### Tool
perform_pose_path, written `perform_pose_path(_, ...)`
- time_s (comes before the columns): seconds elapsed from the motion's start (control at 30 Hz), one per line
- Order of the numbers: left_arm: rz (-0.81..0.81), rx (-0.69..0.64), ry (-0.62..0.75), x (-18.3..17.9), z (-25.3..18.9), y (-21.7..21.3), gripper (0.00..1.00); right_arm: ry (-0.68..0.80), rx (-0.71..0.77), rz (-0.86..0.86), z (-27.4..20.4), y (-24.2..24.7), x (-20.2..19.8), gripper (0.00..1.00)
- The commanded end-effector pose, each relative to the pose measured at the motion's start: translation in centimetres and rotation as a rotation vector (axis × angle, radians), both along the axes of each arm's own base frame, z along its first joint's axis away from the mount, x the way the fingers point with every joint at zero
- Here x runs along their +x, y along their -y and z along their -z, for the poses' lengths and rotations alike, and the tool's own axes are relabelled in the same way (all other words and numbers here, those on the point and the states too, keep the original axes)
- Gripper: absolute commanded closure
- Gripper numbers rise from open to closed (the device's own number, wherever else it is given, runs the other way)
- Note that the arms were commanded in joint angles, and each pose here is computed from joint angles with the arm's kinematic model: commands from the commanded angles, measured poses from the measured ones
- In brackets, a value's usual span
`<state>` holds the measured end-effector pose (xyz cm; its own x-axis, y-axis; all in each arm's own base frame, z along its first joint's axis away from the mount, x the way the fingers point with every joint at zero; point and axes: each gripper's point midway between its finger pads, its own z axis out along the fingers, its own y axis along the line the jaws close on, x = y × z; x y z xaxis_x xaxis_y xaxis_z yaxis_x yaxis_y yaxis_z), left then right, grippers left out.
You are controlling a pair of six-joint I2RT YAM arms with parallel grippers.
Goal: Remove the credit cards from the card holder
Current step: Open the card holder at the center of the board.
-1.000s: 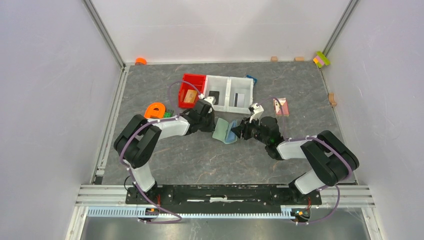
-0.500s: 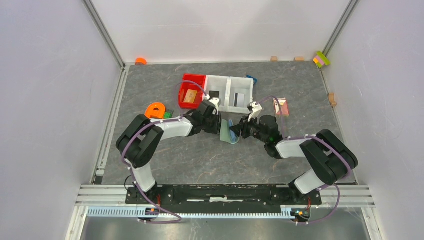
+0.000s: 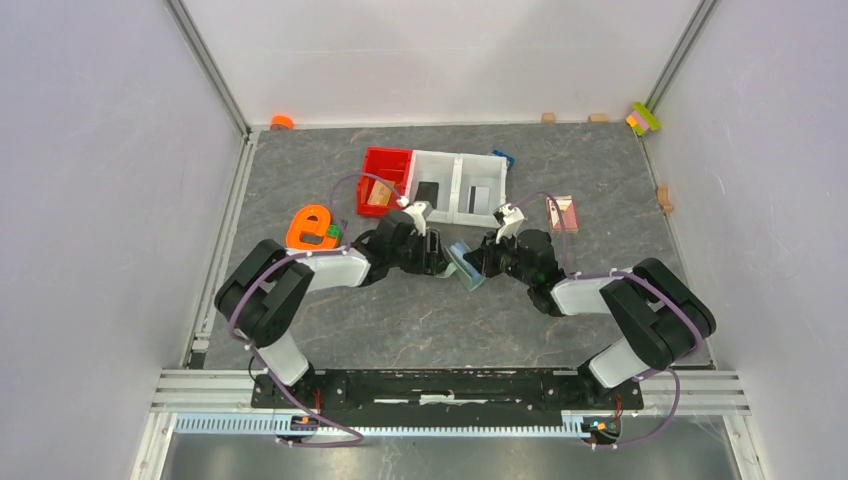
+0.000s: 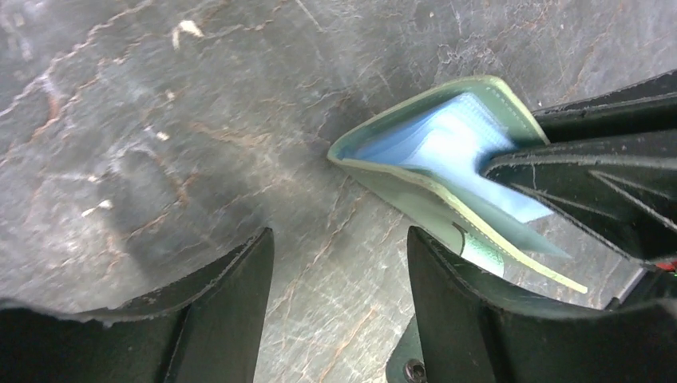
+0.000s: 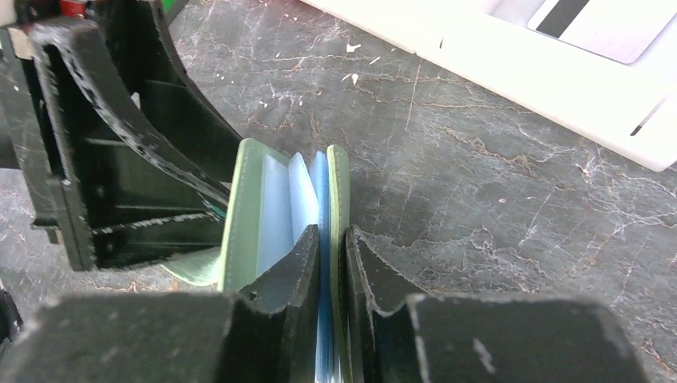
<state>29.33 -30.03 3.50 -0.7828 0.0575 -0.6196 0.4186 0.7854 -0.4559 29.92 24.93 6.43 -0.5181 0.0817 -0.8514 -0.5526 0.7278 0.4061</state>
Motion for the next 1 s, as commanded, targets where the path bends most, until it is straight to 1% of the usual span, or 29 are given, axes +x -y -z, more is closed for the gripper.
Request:
perform_pose_path(0.0,-0.058,-0.195,0.048,1.4,-3.9,-0.3,0.30,0.020,-0.012,0.010,-0.2,0.1,0.1,0.84)
perform_pose_path(0.1,-0.049,-0.239,0.053,1.4,-4.4,-0.5,0.28,0.031,-0.019,0.035,-0.3,0.6,0.3,0.89)
perform_pose_path(0.23,-0.045,-0.249,0.065,1.3,-4.8,-0.4,0.30,0.042,-0.029,0.071,-0.4,1.3,0.4,0.94)
perform_pose_path(0.47,-0.035,-0.279,0.111,1.2,-5.4,-0.5,0.27,0.086,-0.054,0.156,-1.1,3.0,0.8,0.97)
perform_pose_path(0.53,-0.023,-0.308,0.123,1.2,-5.8,-0.1,0.26,0.091,-0.066,0.172,-1.2,3.4,0.9,0.97)
perform_pose_path(0.63,-0.031,-0.325,0.169,1.0,-6.4,-0.6,0.20,0.098,-0.070,0.186,-1.3,3.6,1.0,0.98)
perform_pose_path(0.7,-0.059,-0.310,0.211,1.1,-6.9,-1.4,0.18,0.103,-0.073,0.196,-1.5,3.8,1.1,0.99)
perform_pose_path(0.77,-0.094,-0.299,0.262,1.2,-7.9,-2.4,0.10,0.107,-0.075,0.200,-1.6,4.0,0.9,1.00)
perform_pose_path(0.83,-0.176,-0.269,0.292,1.5,-8.3,-4.1,0.02,0.122,-0.078,0.229,-1.9,4.6,1.1,1.00)
perform_pose_path(0.97,-0.361,-0.226,0.252,1.5,-10.1,-7.1,0.00,0.130,-0.079,0.244,-2.0,4.9,1.1,1.00)
